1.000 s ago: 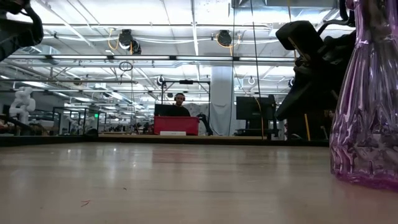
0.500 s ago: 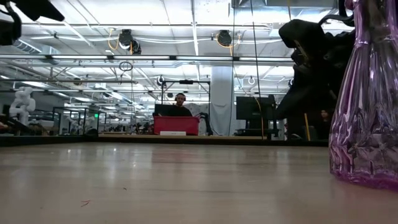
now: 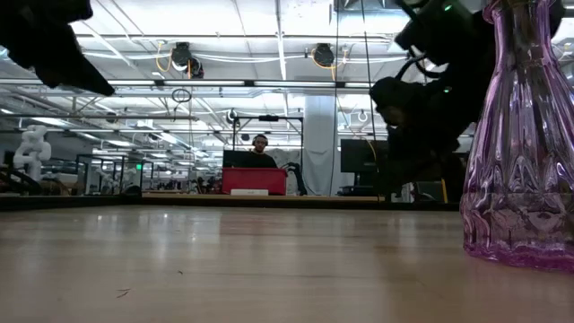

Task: Sort flowers into vase by color
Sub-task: Return to Home Position

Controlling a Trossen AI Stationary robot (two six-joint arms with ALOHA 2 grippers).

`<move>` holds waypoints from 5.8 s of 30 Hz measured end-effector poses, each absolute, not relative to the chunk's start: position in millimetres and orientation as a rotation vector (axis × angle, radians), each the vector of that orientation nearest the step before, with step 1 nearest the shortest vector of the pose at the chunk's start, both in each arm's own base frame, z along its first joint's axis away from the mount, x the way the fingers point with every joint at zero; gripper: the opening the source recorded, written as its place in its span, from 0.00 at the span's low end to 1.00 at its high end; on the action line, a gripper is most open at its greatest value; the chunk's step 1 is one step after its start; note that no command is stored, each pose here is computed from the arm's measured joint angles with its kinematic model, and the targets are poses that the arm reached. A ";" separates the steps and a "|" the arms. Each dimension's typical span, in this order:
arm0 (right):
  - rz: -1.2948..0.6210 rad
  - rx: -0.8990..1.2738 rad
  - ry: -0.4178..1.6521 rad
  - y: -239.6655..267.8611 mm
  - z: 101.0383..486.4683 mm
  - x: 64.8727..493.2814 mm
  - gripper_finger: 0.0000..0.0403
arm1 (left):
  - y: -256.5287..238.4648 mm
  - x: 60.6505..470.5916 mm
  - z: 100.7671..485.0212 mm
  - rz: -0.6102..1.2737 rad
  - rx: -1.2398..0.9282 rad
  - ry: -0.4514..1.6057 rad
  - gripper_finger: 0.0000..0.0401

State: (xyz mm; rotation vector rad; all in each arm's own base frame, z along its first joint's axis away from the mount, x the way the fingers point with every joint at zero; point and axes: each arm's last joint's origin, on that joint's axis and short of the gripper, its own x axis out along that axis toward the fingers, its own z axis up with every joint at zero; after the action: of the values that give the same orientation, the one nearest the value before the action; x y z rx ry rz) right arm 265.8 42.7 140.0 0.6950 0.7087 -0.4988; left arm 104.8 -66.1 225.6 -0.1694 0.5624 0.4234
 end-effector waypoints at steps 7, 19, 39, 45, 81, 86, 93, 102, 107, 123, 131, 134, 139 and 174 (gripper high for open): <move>-0.374 0.667 0.653 24.0 147.8 277.5 0.00 | -60.0 113.4 214.2 0.463 -0.167 0.551 0.00; -0.334 0.674 0.626 -16.2 151.4 281.7 0.00 | -24.8 148.9 177.8 0.336 -0.110 0.471 0.00; -0.382 0.742 0.674 -26.2 147.0 277.1 0.00 | 1.4 127.7 161.7 0.110 -0.189 0.160 0.00; -0.388 0.754 0.670 -26.2 147.1 277.2 0.00 | 1.7 111.5 161.2 0.119 -0.241 0.171 0.00; -0.306 0.679 0.706 -13.9 146.8 277.7 0.00 | -2.3 105.4 155.5 -0.014 -0.120 0.191 0.00; -0.268 0.689 0.719 -12.8 146.9 277.7 0.00 | -2.3 107.1 152.5 -0.013 -0.116 0.223 0.00; -0.241 0.670 0.728 -12.2 146.8 277.7 0.00 | -2.3 107.0 152.7 -0.012 -0.123 0.219 0.00; -0.244 0.677 0.728 -12.3 146.8 277.7 0.00 | -2.1 102.6 159.5 -0.012 -0.116 0.137 0.00; -0.258 0.700 0.724 -12.4 146.8 277.7 0.00 | -2.0 100.3 162.8 -0.014 -0.089 0.097 0.00; -0.252 0.773 0.725 -11.7 147.2 278.0 0.00 | -1.7 96.1 168.0 -0.010 -0.069 0.030 0.01; -0.208 0.665 0.732 -11.7 147.3 278.1 0.00 | -1.7 96.2 168.0 -0.010 -0.069 0.030 0.06; -0.181 0.600 0.735 -11.7 147.7 277.9 0.00 | -1.7 96.2 168.0 -0.010 -0.070 0.030 0.06; -0.135 0.498 0.719 -11.1 160.6 272.2 0.00 | -1.7 96.2 168.0 -0.010 -0.070 0.030 0.07; -0.118 0.279 0.195 1.4 217.1 87.0 0.00 | -1.6 96.4 170.1 -0.010 -0.071 0.000 0.07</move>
State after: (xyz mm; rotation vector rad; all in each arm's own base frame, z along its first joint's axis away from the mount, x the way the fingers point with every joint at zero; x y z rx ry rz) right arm 87.0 1.4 217.1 0.2791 0.1948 -0.1179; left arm 96.4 -1.6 170.1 -0.0708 0.0002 -0.0100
